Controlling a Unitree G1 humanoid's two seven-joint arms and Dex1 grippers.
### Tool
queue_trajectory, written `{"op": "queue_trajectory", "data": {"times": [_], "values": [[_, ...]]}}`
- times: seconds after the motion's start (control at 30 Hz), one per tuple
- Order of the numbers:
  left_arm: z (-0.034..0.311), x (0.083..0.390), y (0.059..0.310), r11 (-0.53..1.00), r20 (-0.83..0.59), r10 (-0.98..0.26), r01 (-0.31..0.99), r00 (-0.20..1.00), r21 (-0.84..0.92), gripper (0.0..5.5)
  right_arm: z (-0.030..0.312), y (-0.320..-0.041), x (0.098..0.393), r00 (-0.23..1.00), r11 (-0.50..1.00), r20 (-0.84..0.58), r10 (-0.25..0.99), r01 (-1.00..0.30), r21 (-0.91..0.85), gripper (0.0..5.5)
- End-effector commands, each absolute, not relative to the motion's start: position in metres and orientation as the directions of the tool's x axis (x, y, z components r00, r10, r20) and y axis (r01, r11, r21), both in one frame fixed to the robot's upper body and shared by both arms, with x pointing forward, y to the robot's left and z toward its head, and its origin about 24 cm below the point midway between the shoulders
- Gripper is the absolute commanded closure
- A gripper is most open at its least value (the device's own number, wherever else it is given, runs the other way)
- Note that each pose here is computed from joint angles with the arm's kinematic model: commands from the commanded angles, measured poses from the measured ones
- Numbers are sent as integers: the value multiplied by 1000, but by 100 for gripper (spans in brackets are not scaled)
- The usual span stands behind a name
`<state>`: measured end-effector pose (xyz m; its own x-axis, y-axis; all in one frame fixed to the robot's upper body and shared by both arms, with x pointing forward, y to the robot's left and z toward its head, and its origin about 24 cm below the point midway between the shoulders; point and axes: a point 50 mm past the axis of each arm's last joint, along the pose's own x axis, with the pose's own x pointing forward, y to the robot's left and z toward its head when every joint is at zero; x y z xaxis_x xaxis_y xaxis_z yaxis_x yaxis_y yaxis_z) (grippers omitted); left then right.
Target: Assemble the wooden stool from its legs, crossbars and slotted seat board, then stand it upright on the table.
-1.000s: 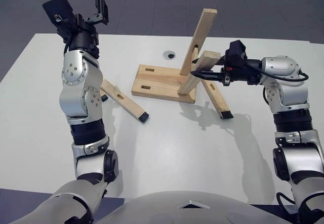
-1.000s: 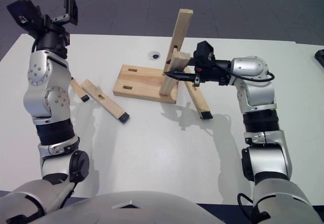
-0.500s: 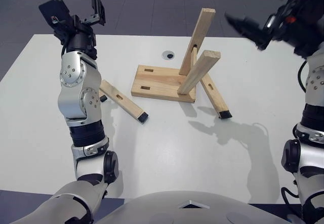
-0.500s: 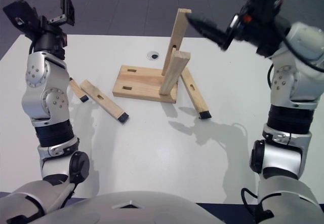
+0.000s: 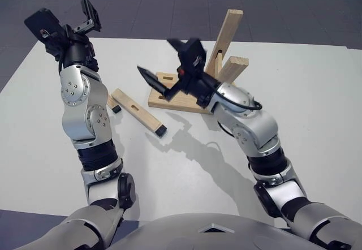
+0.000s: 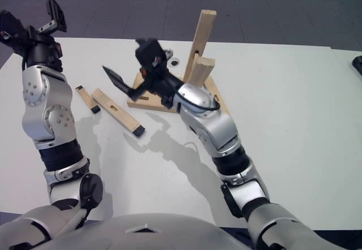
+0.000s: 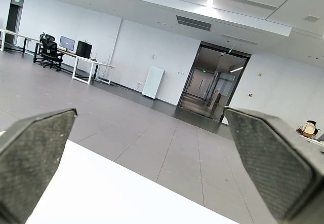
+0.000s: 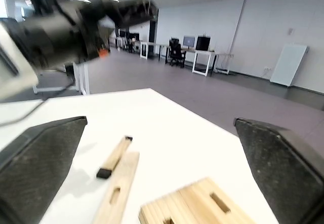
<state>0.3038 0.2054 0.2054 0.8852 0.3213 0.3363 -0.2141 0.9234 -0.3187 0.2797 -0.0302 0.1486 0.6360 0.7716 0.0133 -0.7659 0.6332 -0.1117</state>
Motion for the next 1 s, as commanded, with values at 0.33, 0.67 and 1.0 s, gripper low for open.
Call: {"op": "queue_trajectory", "data": {"times": [0.33, 0.67, 1.0], "values": [[196, 302, 208, 914, 310, 352, -253, 883, -318, 10, 162, -100, 329, 660, 571, -100, 744, -706, -419, 11], [209, 306, 205, 919, 338, 337, -229, 879, -321, 10, 147, -5, 305, 566, 613, -275, 777, -781, 124, 11], [210, 312, 195, 929, 341, 308, -204, 888, -310, 10, 135, -2, 313, 595, 652, -379, 709, -758, 30, 11]]}}
